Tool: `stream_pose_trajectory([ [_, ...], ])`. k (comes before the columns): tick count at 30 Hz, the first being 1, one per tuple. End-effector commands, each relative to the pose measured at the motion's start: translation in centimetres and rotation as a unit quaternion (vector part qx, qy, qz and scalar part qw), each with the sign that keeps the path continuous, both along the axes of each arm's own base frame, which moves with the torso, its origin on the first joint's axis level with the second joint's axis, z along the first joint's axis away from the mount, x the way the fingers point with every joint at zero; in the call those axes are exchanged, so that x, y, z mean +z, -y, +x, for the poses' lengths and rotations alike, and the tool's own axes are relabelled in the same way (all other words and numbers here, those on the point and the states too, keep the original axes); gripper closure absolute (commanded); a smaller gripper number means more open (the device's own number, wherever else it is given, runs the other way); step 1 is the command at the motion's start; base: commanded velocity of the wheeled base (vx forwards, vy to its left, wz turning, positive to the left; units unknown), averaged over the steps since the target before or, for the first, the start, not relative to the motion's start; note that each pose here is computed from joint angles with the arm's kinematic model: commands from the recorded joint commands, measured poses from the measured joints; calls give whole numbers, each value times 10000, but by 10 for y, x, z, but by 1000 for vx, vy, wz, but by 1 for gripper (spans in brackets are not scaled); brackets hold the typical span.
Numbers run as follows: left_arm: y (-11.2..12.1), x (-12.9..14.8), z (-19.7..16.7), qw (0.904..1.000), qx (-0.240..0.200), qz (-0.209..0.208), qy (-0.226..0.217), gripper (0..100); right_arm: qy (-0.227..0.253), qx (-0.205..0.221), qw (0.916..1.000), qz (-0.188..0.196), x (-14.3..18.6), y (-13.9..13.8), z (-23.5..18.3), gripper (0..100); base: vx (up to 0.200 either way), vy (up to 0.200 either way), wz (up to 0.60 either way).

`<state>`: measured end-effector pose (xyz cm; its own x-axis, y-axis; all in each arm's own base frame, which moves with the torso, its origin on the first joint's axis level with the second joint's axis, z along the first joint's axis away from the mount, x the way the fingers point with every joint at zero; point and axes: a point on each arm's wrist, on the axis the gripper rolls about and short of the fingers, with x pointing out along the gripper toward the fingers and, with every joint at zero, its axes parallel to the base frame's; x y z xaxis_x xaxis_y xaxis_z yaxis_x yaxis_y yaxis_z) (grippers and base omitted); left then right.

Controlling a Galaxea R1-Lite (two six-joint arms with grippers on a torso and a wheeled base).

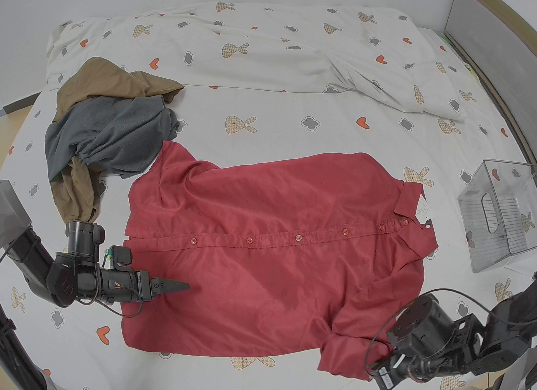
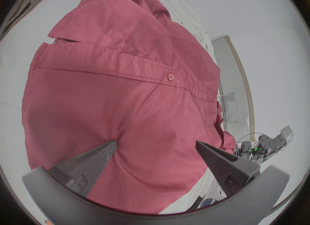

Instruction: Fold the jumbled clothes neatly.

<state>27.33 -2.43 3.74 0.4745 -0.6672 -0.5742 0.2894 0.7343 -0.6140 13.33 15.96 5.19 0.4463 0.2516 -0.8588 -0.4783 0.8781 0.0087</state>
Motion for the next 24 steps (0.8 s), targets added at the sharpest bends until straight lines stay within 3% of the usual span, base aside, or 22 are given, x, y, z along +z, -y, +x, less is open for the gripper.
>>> stream_pose_trajectory([
  [1,0,-1,0,10000,-4,0,-15,0,-541,-95,9978,378,35,44,-20,100,0,0,0],
  [5,0,-1,0,10000,-4,0,-15,0,-1458,116,9887,330,43,56,-33,100,0,0,0],
  [18,0,0,-1,10000,4,0,-8,0,-1880,323,9816,41,32,42,-30,100,0,0,0],
  [19,0,0,-1,10000,4,0,-8,0,-1886,330,9815,34,32,42,-30,0,0,0,0],
  [24,-1,2,-5,10000,17,5,0,0,-1883,341,9815,-16,31,42,-31,0,0,0,0],
])
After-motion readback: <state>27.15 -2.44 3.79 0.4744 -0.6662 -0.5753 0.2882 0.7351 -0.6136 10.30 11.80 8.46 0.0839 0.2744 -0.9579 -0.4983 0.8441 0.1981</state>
